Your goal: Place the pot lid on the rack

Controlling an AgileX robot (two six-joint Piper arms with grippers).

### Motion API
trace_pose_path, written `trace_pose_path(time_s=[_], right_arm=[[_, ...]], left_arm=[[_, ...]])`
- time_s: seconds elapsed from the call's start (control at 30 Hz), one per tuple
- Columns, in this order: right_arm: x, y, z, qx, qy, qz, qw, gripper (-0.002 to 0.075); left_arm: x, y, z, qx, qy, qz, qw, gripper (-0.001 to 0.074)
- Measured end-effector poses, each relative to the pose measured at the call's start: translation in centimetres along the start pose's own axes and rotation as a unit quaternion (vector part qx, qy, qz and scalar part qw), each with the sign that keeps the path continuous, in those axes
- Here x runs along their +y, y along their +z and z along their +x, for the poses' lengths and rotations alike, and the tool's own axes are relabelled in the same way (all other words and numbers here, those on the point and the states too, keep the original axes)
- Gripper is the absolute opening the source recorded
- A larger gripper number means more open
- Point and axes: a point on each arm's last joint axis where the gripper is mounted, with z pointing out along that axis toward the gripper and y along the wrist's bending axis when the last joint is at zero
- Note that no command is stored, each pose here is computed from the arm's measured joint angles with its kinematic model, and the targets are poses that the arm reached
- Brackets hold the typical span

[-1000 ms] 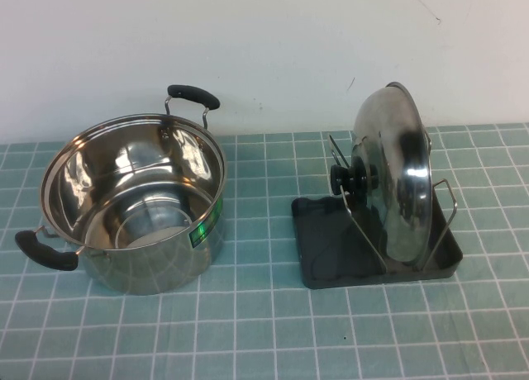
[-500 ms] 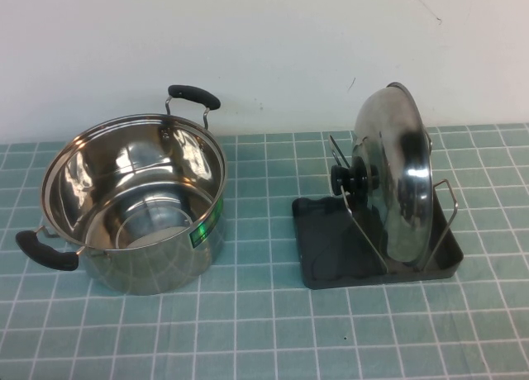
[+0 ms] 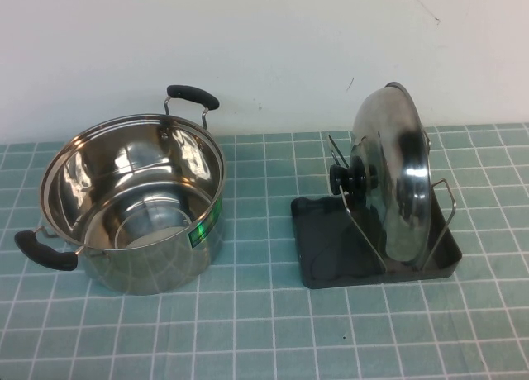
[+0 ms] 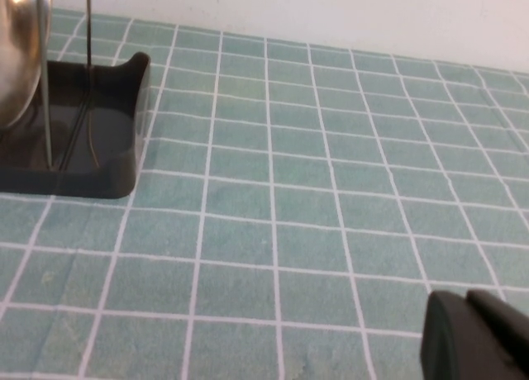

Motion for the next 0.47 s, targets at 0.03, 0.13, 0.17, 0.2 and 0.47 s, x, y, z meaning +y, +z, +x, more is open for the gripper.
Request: trace_pose_path(time_s=[0.03, 0.13, 0.17, 0.2, 0.47], right_arm=[[-0.01, -0.02, -0.05, -0.001, 0.000, 0.000, 1.000, -0.0001], [-0.01, -0.02, -0.03, 0.000, 0.000, 0.000, 1.000, -0.0001], [-0.01, -0.02, -0.03, 0.000, 0.000, 0.000, 1.000, -0.0001], [-0.01, -0.02, -0.01, 0.001, 0.000, 0.001, 1.000, -0.0001], [-0.27, -0.02, 0.05, 0.006, 0.008, 0.024, 1.000, -0.0001]], left_arm=[[0.00, 0.00, 0.00, 0.000, 0.000, 0.000, 1.000, -0.0002], [0.00, 0.00, 0.00, 0.000, 0.000, 0.000, 1.000, -0.0002], [0.00, 0.00, 0.00, 0.000, 0.000, 0.000, 1.000, -0.0002], [0.00, 0.00, 0.00, 0.000, 0.000, 0.000, 1.000, -0.0002], [0.00, 0.00, 0.00, 0.000, 0.000, 0.000, 1.000, -0.0002]])
